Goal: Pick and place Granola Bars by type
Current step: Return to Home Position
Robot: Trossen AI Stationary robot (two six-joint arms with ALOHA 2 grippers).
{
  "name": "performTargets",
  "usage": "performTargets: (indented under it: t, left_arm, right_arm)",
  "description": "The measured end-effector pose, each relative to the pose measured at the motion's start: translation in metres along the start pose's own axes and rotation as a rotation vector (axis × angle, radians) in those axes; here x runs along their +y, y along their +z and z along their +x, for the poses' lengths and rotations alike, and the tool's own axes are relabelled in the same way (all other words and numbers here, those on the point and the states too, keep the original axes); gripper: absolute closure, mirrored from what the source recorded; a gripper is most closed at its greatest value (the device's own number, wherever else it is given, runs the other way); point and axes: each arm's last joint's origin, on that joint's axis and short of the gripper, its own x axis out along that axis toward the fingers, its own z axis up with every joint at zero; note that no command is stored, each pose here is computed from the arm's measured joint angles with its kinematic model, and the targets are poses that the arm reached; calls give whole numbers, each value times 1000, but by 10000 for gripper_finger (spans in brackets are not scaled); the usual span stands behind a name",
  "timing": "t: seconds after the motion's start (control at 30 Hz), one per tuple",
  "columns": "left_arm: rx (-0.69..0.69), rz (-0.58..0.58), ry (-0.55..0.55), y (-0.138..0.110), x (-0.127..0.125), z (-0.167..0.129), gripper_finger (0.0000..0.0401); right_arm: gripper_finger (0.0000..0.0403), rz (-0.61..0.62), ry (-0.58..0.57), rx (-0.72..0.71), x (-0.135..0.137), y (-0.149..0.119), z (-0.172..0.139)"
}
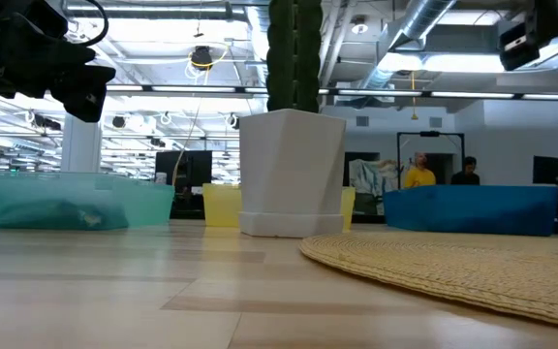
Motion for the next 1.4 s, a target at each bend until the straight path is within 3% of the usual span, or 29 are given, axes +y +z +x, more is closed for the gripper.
performTargets:
  t: [0.17, 0.53, 0.77, 1.4]
  left_arm:
    - [0, 0, 0, 0, 0, 0, 257]
    - [0, 0, 0, 0, 0, 0, 257]
    - [0, 0, 0, 0, 0, 0, 257]
    - [0, 0, 0, 0, 0, 0, 257]
  right_arm:
    - [198, 74, -51, 51, -2, -6, 0]
    - [211, 63, -255, 250, -5, -29, -4]
    - [211, 42, -228, 314, -4, -33, -5]
    - [210, 75, -228, 311, -3, -32, -5]
